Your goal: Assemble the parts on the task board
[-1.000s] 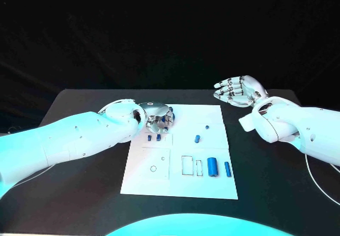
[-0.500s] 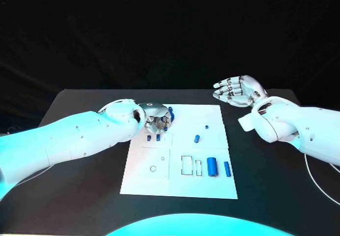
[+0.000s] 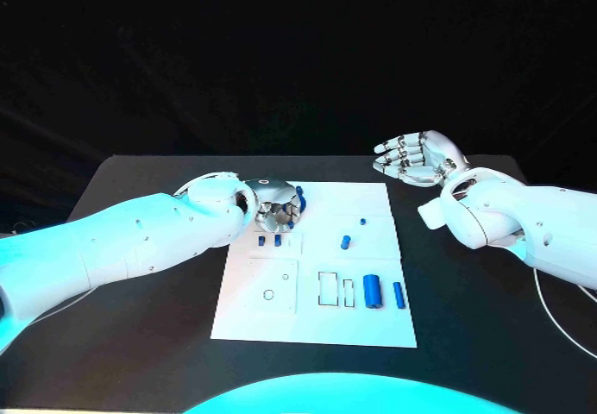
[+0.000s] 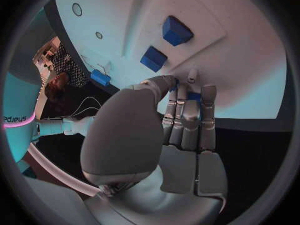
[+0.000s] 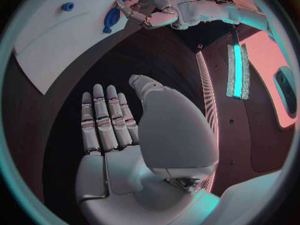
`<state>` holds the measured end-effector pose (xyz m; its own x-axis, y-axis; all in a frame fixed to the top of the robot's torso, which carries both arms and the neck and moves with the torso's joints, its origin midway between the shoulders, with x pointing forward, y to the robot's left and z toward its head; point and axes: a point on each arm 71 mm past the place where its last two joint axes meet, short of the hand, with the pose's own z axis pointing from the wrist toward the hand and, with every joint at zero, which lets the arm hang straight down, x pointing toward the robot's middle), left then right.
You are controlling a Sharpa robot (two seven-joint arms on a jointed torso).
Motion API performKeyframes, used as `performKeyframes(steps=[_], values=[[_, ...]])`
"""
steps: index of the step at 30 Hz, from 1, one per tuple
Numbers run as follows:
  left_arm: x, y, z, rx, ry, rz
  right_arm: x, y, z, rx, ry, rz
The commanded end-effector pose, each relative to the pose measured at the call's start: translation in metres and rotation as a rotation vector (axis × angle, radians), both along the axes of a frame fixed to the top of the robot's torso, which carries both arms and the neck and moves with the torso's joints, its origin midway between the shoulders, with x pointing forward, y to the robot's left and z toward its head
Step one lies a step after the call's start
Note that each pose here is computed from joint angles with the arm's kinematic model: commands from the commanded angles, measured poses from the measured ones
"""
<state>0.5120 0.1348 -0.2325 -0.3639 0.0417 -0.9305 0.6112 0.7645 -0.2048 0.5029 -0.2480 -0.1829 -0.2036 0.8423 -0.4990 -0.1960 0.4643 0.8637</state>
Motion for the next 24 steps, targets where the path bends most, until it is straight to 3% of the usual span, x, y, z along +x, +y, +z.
performKeyframes(steps=[1,17,24], values=[[-0.0019,-0.0021,-0.0028,0.004,0.016,-0.017,-0.0008,0.0025,0.0002,-0.003,-0.005,0.022],[-0.0003,-0.0008,-0.0015,-0.041,0.001,-0.008,-0.0005,0.0031,-0.0001,-0.003,-0.003,0.023],[-0.0012,0.0045,0.0017,-0.083,0.012,0.005,-0.0002,0.0028,-0.0003,-0.004,-0.001,0.022]])
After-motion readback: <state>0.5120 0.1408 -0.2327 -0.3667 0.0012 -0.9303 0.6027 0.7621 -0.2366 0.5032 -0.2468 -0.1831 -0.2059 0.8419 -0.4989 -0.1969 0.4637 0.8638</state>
